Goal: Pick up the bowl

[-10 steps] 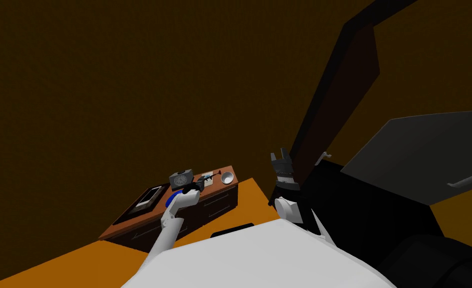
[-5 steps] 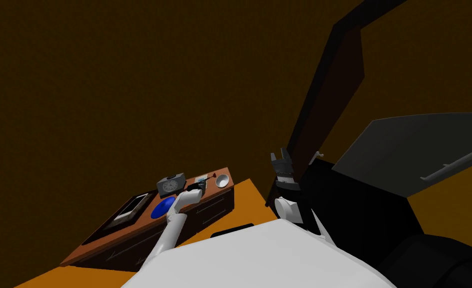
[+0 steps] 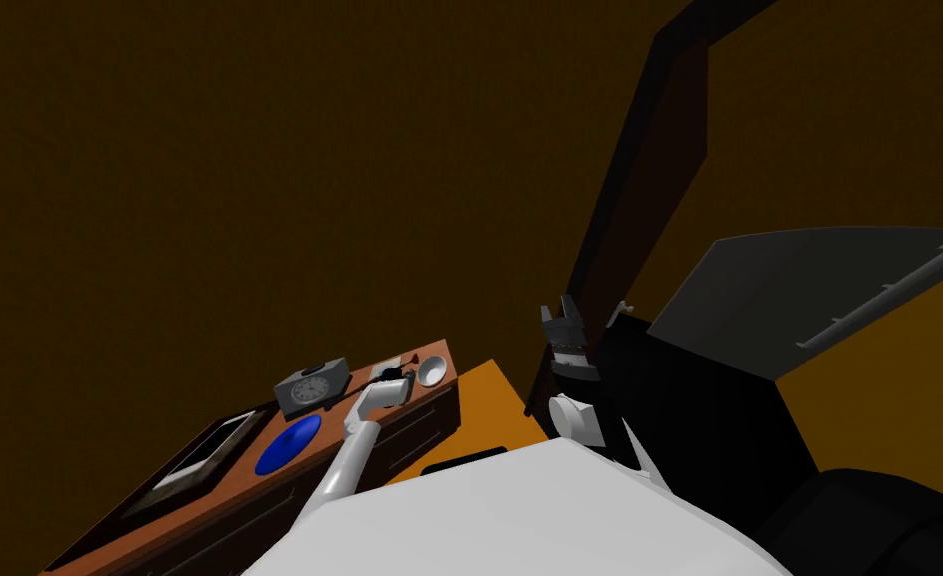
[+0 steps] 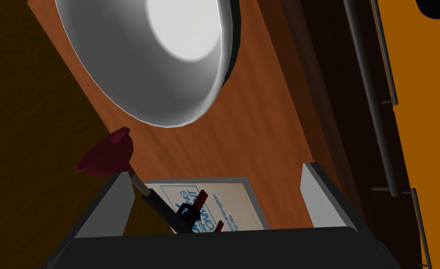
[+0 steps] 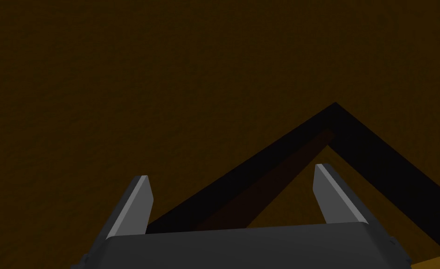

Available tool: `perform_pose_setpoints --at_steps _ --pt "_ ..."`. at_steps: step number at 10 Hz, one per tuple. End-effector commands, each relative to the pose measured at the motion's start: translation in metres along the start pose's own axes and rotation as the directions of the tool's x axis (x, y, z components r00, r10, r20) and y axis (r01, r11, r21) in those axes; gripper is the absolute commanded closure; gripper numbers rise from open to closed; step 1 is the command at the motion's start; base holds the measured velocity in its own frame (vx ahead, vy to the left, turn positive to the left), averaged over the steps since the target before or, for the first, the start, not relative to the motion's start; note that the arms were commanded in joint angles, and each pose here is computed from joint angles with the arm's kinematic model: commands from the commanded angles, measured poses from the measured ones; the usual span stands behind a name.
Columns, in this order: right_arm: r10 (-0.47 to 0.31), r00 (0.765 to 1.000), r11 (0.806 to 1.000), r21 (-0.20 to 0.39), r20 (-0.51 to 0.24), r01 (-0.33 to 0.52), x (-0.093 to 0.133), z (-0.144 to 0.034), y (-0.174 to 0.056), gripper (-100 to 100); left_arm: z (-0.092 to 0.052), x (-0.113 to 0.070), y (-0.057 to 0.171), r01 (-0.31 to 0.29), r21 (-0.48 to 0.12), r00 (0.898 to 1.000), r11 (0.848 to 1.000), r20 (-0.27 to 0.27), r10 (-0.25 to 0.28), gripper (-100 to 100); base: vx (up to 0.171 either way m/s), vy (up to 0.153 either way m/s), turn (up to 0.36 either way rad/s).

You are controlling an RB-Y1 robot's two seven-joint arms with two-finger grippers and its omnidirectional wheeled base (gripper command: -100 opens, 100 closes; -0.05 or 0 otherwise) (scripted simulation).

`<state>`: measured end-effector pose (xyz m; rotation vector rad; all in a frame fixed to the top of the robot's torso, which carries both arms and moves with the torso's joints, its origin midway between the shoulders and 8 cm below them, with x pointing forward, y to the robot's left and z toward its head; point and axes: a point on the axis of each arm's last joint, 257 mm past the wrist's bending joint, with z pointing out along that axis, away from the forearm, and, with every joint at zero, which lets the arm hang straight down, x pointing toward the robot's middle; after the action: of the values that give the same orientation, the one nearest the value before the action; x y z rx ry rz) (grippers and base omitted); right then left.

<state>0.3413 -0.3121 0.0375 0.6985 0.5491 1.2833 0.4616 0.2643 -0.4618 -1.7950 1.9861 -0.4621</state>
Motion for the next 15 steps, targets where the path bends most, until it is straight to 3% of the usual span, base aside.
perform_pose_setpoints --at_steps 1,4,5,6,7,8,9,10,11,14,15 --pt "0.0 1.0 1.0 0.0 0.0 0.0 0.0 0.0 0.0 0 0.005 0.006 0.015 -0.027 -0.06 1.0 0.998 -0.011 0.026 -100 0.078 -0.071 -0.091" --pt "0.0 1.0 1.0 0.0 0.0 0.0 0.0 0.0 0.0 0 0.012 0.012 0.05 -0.064 -0.164 0.998 0.984 -0.031 0.06 -100 0.106 -0.063 -0.091" --pt "0.0 1.0 1.0 0.0 0.0 0.0 0.0 0.0 0.0 0 0.015 0.014 0.073 -0.076 -0.221 0.997 0.972 -0.04 0.069 -100 0.129 -0.036 -0.101" --pt "0.0 1.0 1.0 0.0 0.0 0.0 0.0 0.0 0.0 0 0.016 0.014 0.084 -0.078 -0.242 0.997 0.967 -0.042 0.07 -100 0.142 0.005 -0.046" --pt "0.0 1.0 1.0 0.0 0.0 0.0 0.0 0.0 0.0 0 0.018 0.013 0.075 -0.074 -0.222 0.997 0.972 -0.04 0.066 -100 0.063 0.009 -0.002" --pt "0.0 1.0 1.0 0.0 0.0 0.0 0.0 0.0 0.0 0 0.018 0.013 0.077 -0.075 -0.227 0.997 0.971 -0.04 0.068 0 0.011 0.001 0.001" --pt "0.0 1.0 1.0 0.0 0.0 0.0 0.0 0.0 0.0 0 0.024 0.013 0.056 -0.073 -0.192 0.997 0.979 -0.036 0.067 -100 -0.015 0.007 -0.042" --pt "0.0 1.0 1.0 0.0 0.0 0.0 0.0 0.0 0.0 0 0.026 0.013 0.067 -0.072 -0.216 0.997 0.974 -0.039 0.065 -100 -0.028 0.012 -0.026" --pt "0.0 1.0 1.0 0.0 0.0 0.0 0.0 0.0 0.0 0 0.029 0.013 0.041 -0.069 -0.167 0.997 0.984 -0.033 0.064 -100 -0.044 0.011 -0.032" --pt "0.0 1.0 1.0 0.0 0.0 0.0 0.0 0.0 0.0 0 0.035 0.013 0.068 -0.067 -0.227 0.997 0.972 -0.038 0.06 -100 -0.015 0.01 -0.008" --pt "0.0 1.0 1.0 0.0 0.0 0.0 0.0 0.0 0.0 0 0.039 0.013 0.044 -0.064 -0.185 0.998 0.981 -0.033 0.059 -100 -0.02 0.008 -0.035"
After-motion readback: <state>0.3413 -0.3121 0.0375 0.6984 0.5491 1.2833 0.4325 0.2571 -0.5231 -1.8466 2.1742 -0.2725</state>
